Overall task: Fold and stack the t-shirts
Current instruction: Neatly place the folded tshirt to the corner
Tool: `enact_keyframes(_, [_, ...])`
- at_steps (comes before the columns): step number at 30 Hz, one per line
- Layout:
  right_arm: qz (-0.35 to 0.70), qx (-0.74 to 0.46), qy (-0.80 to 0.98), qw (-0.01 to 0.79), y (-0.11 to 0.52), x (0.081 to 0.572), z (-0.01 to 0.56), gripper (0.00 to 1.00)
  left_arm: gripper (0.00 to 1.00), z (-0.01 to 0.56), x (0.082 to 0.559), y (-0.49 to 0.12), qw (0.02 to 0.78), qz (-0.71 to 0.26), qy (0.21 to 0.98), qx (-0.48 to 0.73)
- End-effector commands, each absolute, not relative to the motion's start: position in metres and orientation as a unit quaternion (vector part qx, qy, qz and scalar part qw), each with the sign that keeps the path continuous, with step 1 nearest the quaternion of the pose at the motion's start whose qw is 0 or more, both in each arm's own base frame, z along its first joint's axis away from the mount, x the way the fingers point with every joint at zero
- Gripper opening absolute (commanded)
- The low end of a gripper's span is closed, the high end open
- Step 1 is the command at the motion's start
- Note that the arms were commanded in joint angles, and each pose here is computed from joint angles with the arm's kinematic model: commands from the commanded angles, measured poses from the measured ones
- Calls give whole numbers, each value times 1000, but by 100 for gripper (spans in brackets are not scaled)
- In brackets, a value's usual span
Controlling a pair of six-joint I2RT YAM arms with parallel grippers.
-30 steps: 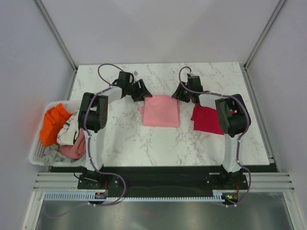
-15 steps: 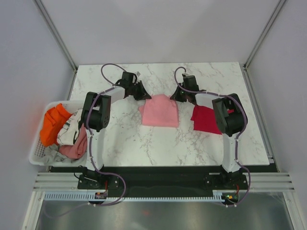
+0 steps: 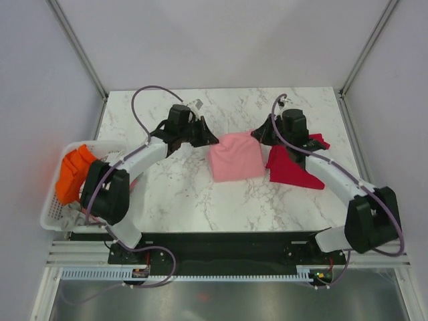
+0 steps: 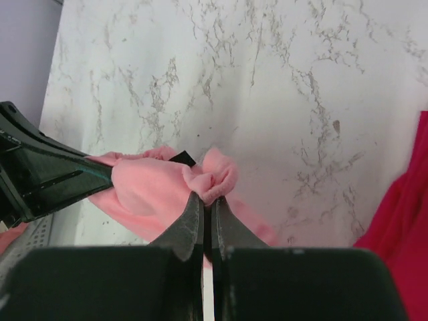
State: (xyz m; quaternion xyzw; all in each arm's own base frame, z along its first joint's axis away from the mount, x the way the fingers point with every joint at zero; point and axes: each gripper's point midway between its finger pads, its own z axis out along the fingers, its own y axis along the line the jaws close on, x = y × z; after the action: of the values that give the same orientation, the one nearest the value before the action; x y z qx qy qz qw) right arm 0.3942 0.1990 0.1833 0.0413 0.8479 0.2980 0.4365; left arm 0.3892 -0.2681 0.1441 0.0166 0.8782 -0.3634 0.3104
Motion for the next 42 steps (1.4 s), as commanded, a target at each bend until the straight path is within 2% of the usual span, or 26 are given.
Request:
enact_keyframes(1, [275, 63, 843, 458, 173, 370, 204, 0, 2, 192, 380, -273, 370, -376, 849, 25])
enact_keyframes(8, [262, 72, 818, 507, 139, 314, 264, 0, 2, 263, 333, -290, 411, -407, 813, 66])
enact_keyframes(14, [157, 133, 828, 522, 86, 296, 274, 0, 2, 292, 304, -316, 402, -444, 796, 87])
enact_keyframes(19, [78, 174, 832, 520, 45, 292, 271, 0, 2, 305, 290, -361, 398, -468, 782, 111])
enact_keyframes(23, [24, 207, 829, 519, 10, 292, 265, 0, 2, 297, 289, -403, 385, -475, 781, 127])
enact_keyframes(26, [-15, 230, 828, 512, -16, 293, 257, 0, 2, 312, 288, -428, 392, -493, 765, 134])
enact_keyframes(30, [-46, 263, 820, 507, -49, 289, 255, 0, 2, 294, 289, -463, 371, -495, 772, 145])
enact_keyframes(37, [-100, 314, 806, 491, -85, 287, 241, 0, 2, 278, 294, -500, 347, -503, 779, 137])
enact_keyframes(42, [-107, 346, 798, 482, -102, 298, 231, 0, 2, 264, 317, -519, 369, -489, 781, 125])
